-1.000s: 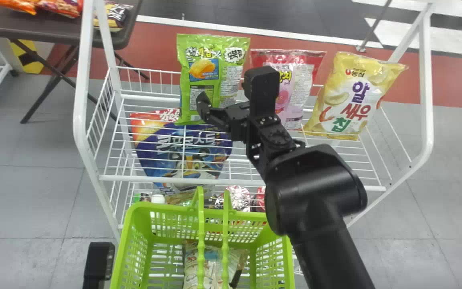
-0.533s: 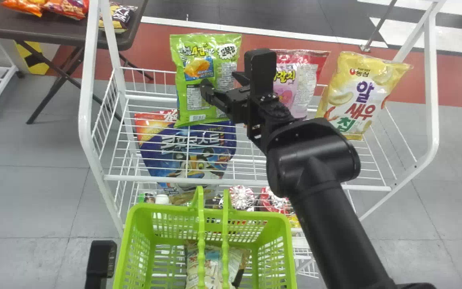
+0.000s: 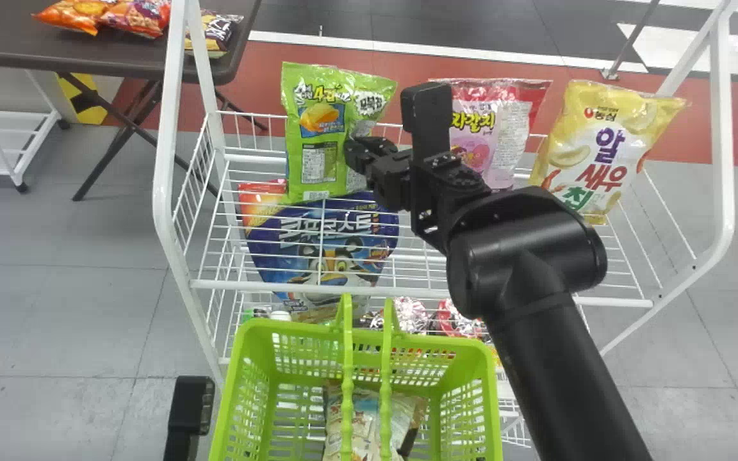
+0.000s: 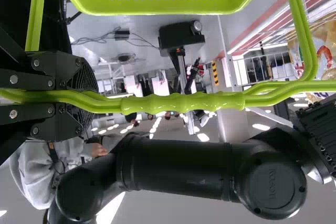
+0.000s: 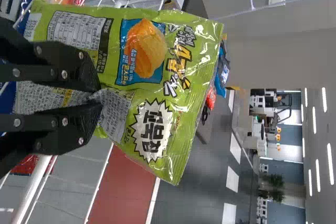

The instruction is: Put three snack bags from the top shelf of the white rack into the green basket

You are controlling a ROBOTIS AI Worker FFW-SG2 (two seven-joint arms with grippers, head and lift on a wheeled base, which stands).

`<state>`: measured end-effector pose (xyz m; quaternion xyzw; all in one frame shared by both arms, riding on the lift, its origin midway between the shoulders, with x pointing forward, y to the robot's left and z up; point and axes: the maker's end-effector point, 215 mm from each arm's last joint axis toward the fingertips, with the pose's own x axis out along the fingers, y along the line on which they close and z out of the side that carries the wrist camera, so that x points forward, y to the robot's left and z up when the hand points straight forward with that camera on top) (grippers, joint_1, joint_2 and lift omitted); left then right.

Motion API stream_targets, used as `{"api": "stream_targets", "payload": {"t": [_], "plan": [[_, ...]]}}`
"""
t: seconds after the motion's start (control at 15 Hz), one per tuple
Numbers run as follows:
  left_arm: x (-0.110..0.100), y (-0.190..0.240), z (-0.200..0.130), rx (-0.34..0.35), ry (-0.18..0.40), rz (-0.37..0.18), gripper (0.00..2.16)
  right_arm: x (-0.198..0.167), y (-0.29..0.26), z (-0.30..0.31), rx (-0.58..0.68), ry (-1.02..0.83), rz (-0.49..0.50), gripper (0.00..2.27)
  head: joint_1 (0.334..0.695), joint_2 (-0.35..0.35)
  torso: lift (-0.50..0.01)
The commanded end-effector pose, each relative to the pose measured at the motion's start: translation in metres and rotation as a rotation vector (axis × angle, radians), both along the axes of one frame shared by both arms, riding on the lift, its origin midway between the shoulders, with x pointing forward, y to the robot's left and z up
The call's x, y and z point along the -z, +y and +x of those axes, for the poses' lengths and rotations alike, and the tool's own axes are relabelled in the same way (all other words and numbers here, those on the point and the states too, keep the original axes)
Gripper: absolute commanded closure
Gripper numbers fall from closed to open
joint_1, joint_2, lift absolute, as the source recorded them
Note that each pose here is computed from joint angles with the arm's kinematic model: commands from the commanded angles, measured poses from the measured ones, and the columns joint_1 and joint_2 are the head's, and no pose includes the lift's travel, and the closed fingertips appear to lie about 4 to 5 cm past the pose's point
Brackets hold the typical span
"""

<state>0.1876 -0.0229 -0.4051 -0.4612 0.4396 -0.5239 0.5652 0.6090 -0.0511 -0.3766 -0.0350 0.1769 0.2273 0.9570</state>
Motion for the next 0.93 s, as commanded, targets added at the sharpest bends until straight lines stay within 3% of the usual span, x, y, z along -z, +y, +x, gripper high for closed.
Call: {"api": "stream_targets", "payload": {"t": [0.0,0.2,0.33,0.47,0.67,0.87], "plan": [[0.001,0.001,0.0,-0.002,0.002,0.0,2.14,-0.009,0.005,-0.042,-0.004,0.01,0.026,2.11,0.695,-0.107,0.0],[0.001,-0.001,-0.001,0.001,0.004,0.001,2.14,-0.046,-0.014,-0.092,0.021,-0.048,0.012,2.1,0.695,-0.106,0.0],[0.002,-0.004,-0.003,0.011,0.003,0.008,2.14,-0.042,-0.053,-0.124,0.035,0.0,-0.009,2.1,0.695,-0.129,0.0],[0.003,-0.009,-0.004,0.019,0.0,0.017,2.14,-0.034,-0.097,-0.168,0.058,0.085,0.025,2.1,0.695,-0.179,0.0],[0.008,-0.006,0.001,0.009,0.001,0.034,2.14,-0.048,-0.142,-0.219,0.083,0.071,0.041,2.1,0.695,-0.326,0.0],[0.01,-0.009,-0.003,0.004,0.009,0.037,2.15,-0.048,-0.193,-0.241,0.125,0.093,0.058,2.1,0.695,-0.35,0.0]]}}
